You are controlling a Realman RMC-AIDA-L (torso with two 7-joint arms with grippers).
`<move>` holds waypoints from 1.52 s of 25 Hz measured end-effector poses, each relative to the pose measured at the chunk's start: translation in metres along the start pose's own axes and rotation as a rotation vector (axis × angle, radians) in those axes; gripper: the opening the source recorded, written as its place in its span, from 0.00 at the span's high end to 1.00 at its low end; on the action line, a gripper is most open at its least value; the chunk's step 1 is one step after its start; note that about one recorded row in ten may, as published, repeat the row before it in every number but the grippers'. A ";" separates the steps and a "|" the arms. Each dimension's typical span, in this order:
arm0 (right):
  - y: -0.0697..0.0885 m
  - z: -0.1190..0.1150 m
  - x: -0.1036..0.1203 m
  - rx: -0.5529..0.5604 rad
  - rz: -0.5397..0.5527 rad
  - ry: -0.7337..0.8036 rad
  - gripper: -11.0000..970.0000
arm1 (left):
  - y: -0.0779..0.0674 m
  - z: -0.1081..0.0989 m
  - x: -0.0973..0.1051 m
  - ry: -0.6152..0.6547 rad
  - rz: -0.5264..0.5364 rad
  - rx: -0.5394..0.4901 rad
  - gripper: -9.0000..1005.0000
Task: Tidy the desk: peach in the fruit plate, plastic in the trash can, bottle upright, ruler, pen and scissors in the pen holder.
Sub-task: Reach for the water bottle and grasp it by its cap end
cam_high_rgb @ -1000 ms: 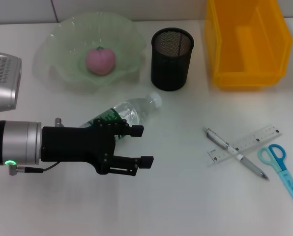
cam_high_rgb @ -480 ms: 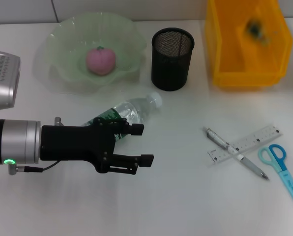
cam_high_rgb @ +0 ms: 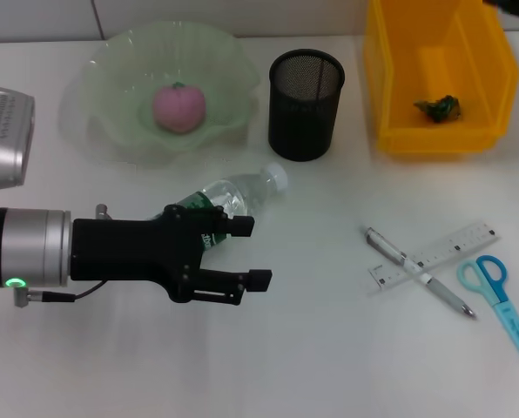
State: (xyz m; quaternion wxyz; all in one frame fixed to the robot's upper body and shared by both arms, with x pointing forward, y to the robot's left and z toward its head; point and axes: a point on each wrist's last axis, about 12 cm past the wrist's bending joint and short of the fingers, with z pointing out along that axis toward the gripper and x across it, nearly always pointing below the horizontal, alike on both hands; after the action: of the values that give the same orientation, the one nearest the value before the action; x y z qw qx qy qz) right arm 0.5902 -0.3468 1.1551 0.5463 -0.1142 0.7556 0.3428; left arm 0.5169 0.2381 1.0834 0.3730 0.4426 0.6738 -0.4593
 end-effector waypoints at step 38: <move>0.051 -0.100 0.147 -0.413 -0.178 0.110 0.16 | 0.028 0.136 -0.145 0.732 0.100 -0.495 0.18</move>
State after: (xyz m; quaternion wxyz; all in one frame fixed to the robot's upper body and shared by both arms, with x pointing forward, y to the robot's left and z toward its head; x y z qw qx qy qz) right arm 0.4327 -0.3437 1.0590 0.4975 -0.3084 0.6849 0.4339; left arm 0.6043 0.0773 1.1665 0.2264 0.5053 0.8290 -0.0787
